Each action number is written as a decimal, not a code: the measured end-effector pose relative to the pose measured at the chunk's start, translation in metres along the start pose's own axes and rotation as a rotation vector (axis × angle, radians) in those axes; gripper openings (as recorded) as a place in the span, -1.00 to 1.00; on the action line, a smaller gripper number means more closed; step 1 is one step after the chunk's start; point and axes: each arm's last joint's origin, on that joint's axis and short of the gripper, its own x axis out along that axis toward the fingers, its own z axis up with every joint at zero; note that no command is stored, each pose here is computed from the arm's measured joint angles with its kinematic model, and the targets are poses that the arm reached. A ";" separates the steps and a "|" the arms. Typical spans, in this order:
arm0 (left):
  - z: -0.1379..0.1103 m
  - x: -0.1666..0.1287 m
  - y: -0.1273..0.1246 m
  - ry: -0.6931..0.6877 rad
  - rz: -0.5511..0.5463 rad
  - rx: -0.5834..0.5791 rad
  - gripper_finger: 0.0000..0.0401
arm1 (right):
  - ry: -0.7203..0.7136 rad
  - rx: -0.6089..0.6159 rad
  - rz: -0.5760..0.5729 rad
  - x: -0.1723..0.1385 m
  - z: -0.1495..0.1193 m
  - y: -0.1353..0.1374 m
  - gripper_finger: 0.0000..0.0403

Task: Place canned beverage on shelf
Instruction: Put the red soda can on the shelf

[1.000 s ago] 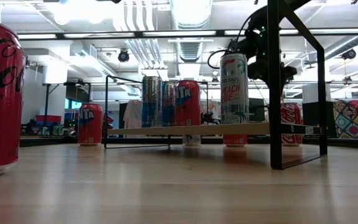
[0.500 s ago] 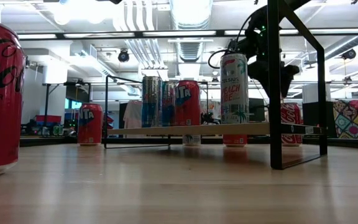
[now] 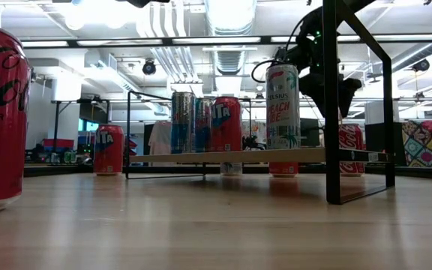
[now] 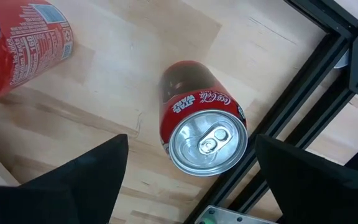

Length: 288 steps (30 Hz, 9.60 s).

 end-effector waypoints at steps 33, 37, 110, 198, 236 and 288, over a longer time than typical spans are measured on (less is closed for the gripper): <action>-0.001 0.001 0.000 -0.001 0.003 0.010 -0.72 | -0.007 0.077 -0.076 0.030 -0.023 -0.008 0.69; -0.001 0.001 0.000 -0.002 0.003 0.011 -0.72 | -0.011 0.088 -0.074 0.039 -0.026 -0.009 0.69; 0.004 0.012 -0.013 -0.205 -0.060 -0.001 -0.72 | -0.405 0.057 0.066 -0.033 -0.054 0.007 0.49; -0.013 0.024 -0.026 -0.232 -0.065 0.122 -0.81 | -0.120 -0.142 0.092 -0.007 -0.164 0.224 0.49; -0.041 -0.046 -0.019 -0.558 -0.004 0.158 -0.82 | -0.121 0.115 0.174 0.005 -0.186 0.254 0.49; -0.041 -0.046 -0.019 -0.557 0.000 0.180 -0.82 | -0.114 0.033 0.150 0.014 -0.184 0.261 0.65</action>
